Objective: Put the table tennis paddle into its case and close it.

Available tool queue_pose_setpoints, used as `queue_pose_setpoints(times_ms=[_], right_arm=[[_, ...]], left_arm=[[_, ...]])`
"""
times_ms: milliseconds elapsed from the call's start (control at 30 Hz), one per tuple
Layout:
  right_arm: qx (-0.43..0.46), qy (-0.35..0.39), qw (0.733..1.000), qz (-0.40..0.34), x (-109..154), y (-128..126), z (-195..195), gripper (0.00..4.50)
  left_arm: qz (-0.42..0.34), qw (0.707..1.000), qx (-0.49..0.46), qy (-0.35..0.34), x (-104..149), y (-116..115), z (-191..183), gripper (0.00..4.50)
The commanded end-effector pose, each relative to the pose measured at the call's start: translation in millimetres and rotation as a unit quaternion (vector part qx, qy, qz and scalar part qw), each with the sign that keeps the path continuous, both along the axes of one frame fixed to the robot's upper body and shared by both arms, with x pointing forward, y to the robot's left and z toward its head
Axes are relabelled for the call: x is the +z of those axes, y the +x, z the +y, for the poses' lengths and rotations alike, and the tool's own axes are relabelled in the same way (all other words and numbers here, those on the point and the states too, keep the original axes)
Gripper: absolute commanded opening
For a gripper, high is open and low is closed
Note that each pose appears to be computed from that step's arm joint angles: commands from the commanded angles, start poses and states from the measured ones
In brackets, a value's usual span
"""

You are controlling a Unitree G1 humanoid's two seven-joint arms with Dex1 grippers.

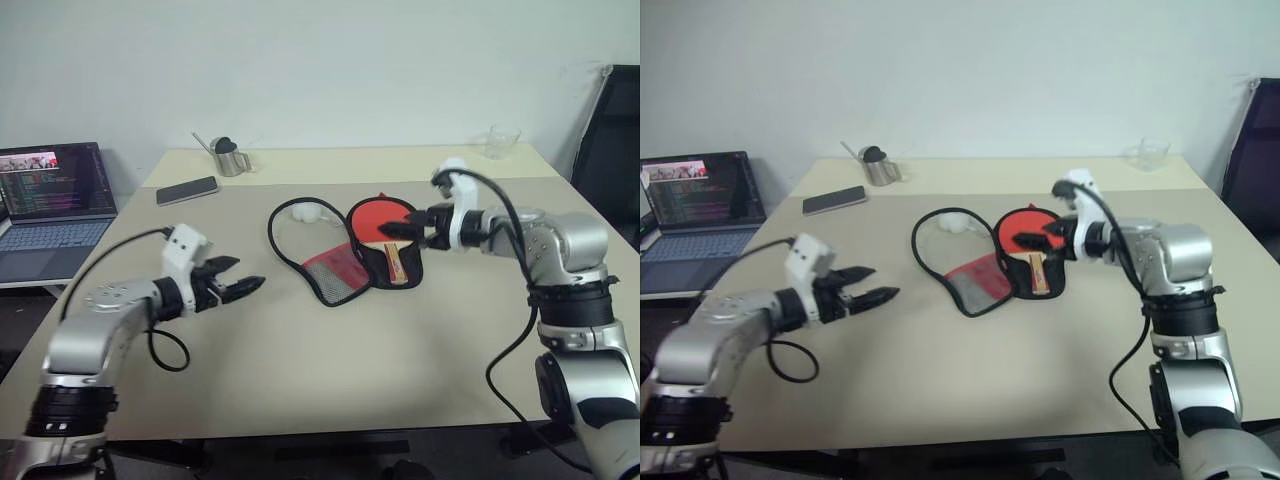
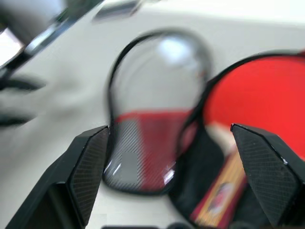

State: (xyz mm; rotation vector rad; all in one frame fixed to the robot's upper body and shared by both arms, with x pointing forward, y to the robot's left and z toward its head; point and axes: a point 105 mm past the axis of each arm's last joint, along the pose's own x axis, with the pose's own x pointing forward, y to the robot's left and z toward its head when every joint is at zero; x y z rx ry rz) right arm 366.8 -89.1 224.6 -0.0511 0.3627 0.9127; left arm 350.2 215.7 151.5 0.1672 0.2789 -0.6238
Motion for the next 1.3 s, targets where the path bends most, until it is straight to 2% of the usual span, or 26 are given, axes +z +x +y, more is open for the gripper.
queue_pose_setpoints(times_ms=[33,133,200,367,567,933,1300], right_arm=[[0.126,-0.014,0.991,-0.043,8.9,-36.1,27.1,4.48],[0.158,-0.026,0.986,-0.047,2.3,-47.7,37.7,4.48],[0.156,-0.024,0.986,-0.046,1.6,-47.1,40.3,4.5],[0.179,-0.008,0.983,-0.038,-1.1,-55.1,51.6,4.5],[0.171,-0.005,0.984,-0.045,-2.2,-51.2,59.2,4.5],[0.168,-0.001,0.984,-0.054,-0.3,-48.4,61.1,4.5],[0.157,-0.002,0.986,-0.056,0.2,-46.2,57.2,4.5]], left_arm=[[-0.019,0.998,0.048,0.027,6.1,20.5,6.1,3.98],[-0.017,0.998,0.048,0.039,5.7,27.6,-0.9,3.98],[-0.016,0.998,0.046,0.042,6.3,28.2,-2.6,3.58],[0.003,0.995,0.058,0.08,-3.4,36.1,-3.2,2.06],[0.004,0.996,0.05,0.079,-3.5,43.3,-20.8,0.04],[0.014,0.997,0.006,0.076,-8.0,55.3,-67.5,0.04],[0.009,0.992,0.047,0.119,-16.9,75.0,-62.7,0.04]])
